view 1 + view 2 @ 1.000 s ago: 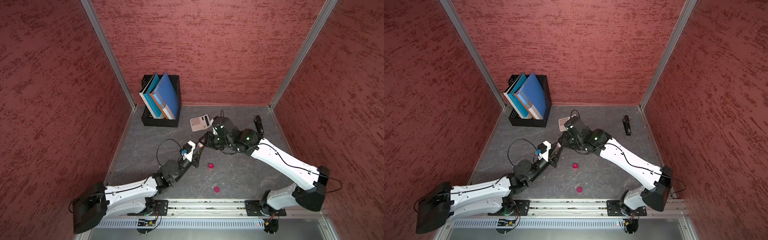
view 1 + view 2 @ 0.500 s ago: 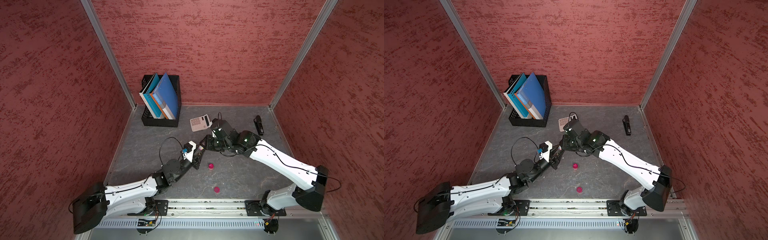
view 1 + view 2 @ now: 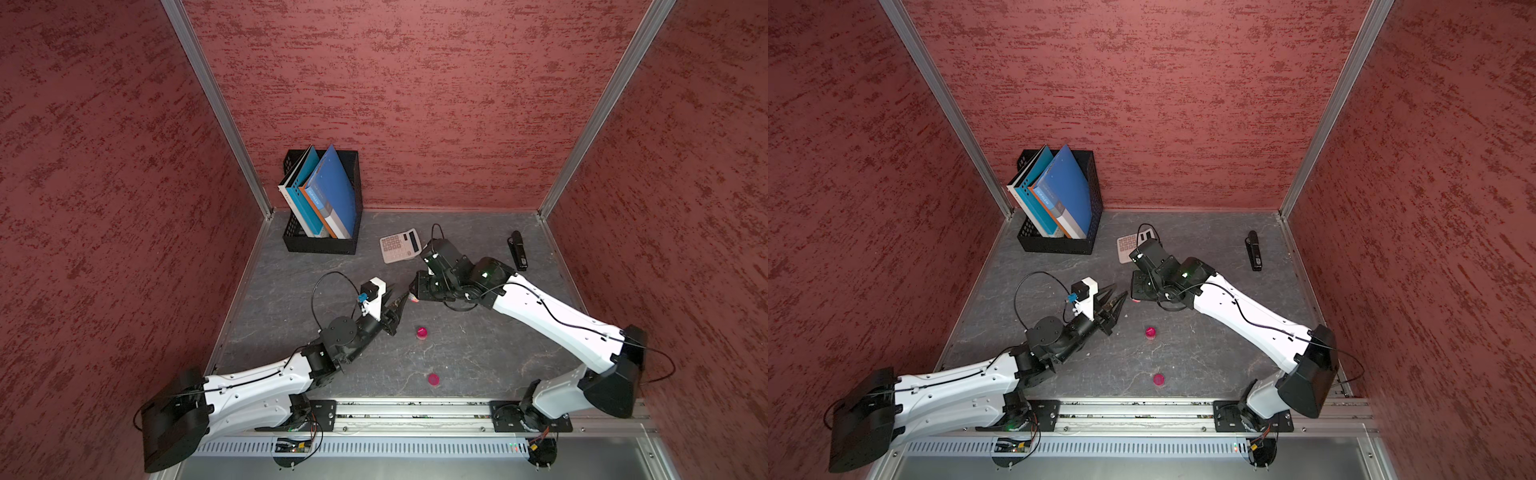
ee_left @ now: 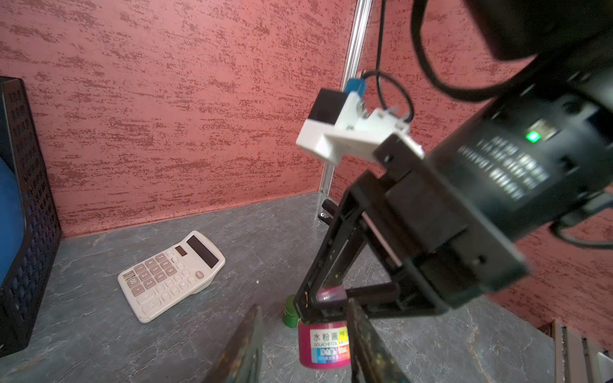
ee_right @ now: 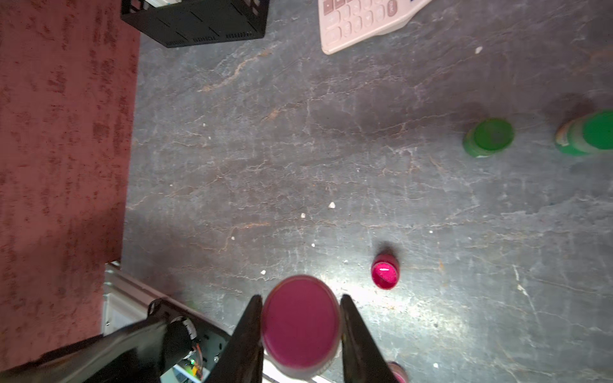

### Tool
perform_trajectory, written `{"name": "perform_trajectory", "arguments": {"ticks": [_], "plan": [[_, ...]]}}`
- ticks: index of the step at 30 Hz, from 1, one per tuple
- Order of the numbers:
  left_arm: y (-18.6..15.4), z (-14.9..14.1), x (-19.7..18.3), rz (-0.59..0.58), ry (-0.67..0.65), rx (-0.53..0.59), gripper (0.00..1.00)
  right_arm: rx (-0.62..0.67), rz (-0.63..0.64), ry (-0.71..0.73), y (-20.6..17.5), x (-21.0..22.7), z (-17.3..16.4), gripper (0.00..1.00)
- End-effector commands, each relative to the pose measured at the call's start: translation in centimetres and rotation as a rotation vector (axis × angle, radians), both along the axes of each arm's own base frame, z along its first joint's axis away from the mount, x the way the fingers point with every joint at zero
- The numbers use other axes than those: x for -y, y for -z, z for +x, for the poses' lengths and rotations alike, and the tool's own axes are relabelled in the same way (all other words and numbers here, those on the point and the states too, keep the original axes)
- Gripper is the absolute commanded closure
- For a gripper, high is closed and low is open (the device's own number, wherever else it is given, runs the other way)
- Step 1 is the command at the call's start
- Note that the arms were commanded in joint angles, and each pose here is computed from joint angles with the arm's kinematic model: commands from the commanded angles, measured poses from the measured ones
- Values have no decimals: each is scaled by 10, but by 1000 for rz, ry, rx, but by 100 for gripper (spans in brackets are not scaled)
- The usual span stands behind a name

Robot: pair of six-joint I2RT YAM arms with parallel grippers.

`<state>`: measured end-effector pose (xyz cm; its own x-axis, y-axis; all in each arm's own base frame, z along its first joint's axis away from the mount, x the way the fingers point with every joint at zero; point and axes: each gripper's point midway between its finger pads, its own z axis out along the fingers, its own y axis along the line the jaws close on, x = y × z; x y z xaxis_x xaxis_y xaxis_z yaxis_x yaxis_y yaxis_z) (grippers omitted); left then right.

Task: Close the paint jar lid
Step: Place the paint jar at the center of the board.

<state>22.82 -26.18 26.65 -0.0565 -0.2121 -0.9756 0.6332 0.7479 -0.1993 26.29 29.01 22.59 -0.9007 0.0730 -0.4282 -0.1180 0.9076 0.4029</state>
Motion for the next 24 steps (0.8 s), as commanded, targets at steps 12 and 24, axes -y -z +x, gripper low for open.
{"name": "perform_trajectory", "arguments": {"ticks": [12,24], "plan": [[-9,-4,-30,-23,-79,-29,58,202,-390,338,40,124,76,75],[-7,2,-28,9,-103,-46,57,357,-544,614,76,200,140,75]]}}
